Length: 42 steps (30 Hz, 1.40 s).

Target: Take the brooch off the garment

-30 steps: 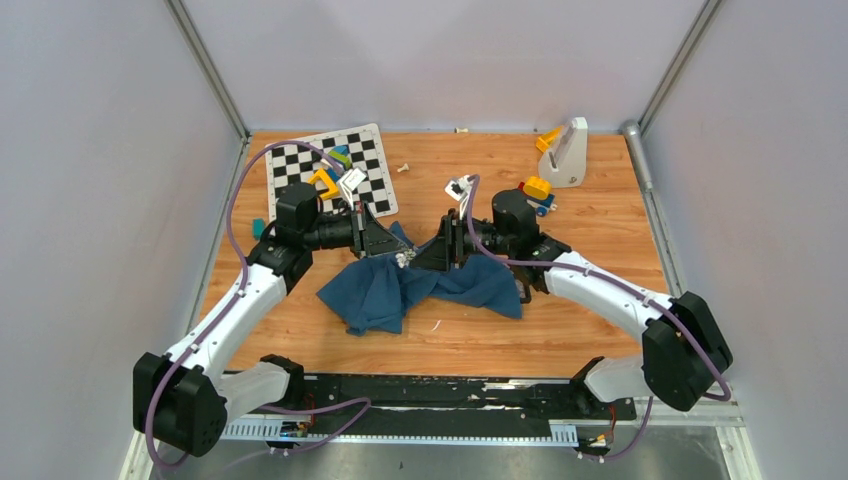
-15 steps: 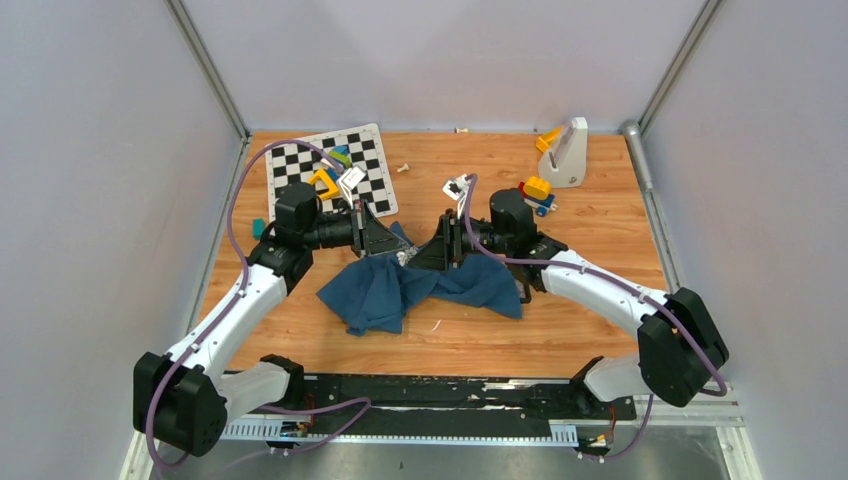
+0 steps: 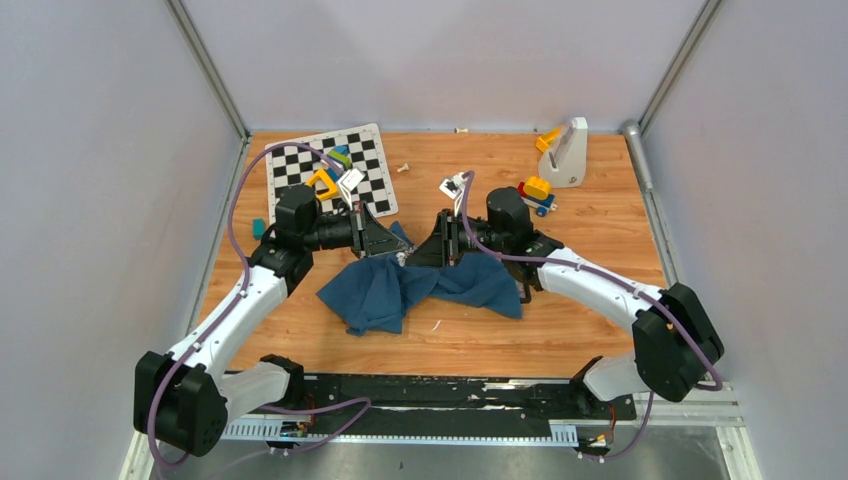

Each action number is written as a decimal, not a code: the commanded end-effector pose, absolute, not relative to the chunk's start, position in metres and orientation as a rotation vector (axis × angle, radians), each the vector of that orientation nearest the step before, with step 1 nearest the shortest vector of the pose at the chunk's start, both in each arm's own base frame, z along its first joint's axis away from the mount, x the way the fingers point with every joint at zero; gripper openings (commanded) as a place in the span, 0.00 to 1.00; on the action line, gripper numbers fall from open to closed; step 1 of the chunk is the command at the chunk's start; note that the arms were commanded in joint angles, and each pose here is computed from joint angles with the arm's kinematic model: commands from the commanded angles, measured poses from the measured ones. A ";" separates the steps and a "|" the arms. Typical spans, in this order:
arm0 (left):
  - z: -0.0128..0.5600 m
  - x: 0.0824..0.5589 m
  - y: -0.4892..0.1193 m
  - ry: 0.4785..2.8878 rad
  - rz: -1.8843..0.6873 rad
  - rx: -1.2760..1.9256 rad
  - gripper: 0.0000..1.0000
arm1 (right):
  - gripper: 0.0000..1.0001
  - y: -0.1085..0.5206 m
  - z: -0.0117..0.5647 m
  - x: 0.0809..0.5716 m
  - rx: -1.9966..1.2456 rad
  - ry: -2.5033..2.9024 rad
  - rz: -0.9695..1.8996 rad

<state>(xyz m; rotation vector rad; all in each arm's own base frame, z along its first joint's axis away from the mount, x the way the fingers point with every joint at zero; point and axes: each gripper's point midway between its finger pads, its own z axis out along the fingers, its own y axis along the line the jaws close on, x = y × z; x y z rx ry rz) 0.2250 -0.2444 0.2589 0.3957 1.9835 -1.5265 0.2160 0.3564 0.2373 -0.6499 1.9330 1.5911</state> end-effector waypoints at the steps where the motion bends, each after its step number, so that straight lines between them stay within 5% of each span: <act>1: 0.269 0.220 -0.246 1.932 -1.565 0.442 0.00 | 0.33 0.364 0.261 0.224 -0.669 1.839 1.610; 14: 0.273 0.216 -0.245 1.917 -1.572 0.449 0.00 | 0.22 0.361 0.260 0.228 -0.615 1.858 1.598; 26: 0.261 0.222 -0.242 1.953 -1.507 0.412 0.00 | 0.25 0.347 0.260 0.234 -0.530 1.850 1.564; 36: 0.254 0.227 -0.240 1.973 -1.471 0.399 0.00 | 0.58 0.340 0.257 0.230 -0.531 1.854 1.537; 42: 0.213 0.222 -0.244 2.076 -1.472 0.351 0.00 | 0.62 0.312 0.238 0.230 -0.462 1.915 1.375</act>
